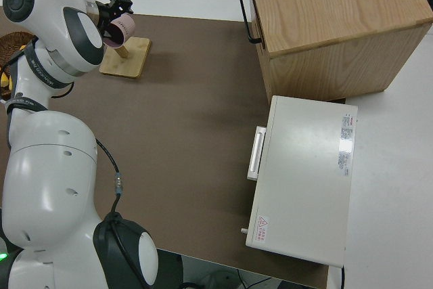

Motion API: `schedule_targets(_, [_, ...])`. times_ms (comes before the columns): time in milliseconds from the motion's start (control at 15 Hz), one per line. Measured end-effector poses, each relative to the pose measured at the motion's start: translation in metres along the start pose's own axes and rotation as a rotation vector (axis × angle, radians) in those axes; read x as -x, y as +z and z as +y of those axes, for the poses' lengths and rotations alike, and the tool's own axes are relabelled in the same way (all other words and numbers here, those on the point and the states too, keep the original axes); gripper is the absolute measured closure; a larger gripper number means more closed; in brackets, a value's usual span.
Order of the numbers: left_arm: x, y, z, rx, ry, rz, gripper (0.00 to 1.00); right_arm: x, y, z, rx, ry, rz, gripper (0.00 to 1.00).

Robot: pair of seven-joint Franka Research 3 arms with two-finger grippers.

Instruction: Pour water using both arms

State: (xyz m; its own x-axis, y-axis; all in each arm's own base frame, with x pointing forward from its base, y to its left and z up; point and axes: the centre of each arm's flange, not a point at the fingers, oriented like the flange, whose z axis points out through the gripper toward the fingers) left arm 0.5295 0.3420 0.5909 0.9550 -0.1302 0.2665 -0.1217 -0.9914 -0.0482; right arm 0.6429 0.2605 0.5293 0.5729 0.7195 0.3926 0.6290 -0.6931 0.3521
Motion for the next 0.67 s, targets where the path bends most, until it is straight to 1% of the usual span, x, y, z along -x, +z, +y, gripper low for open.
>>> schedule_targets(133, [-0.007,0.007,-0.006,-0.023,-0.008,0.047,0.0,-0.003,0.013,-0.006,-0.006,-0.015,-0.001,0.01])
schedule_targets(267, [-0.017,0.017,-0.007,-0.02,-0.027,0.104,0.0,-0.007,0.02,-0.007,-0.006,-0.026,0.003,0.01])
schedule_targets(400, [-0.026,0.032,-0.009,-0.012,-0.055,0.16,0.0,-0.015,0.029,-0.016,0.002,-0.066,0.005,0.02])
schedule_targets(467, [-0.029,0.037,-0.01,-0.009,-0.063,0.176,0.0,-0.017,0.033,-0.019,0.005,-0.079,0.004,0.03])
schedule_targets(667, [-0.038,0.052,-0.012,-0.002,-0.064,0.245,0.0,-0.024,0.047,-0.029,0.009,-0.118,0.003,0.03])
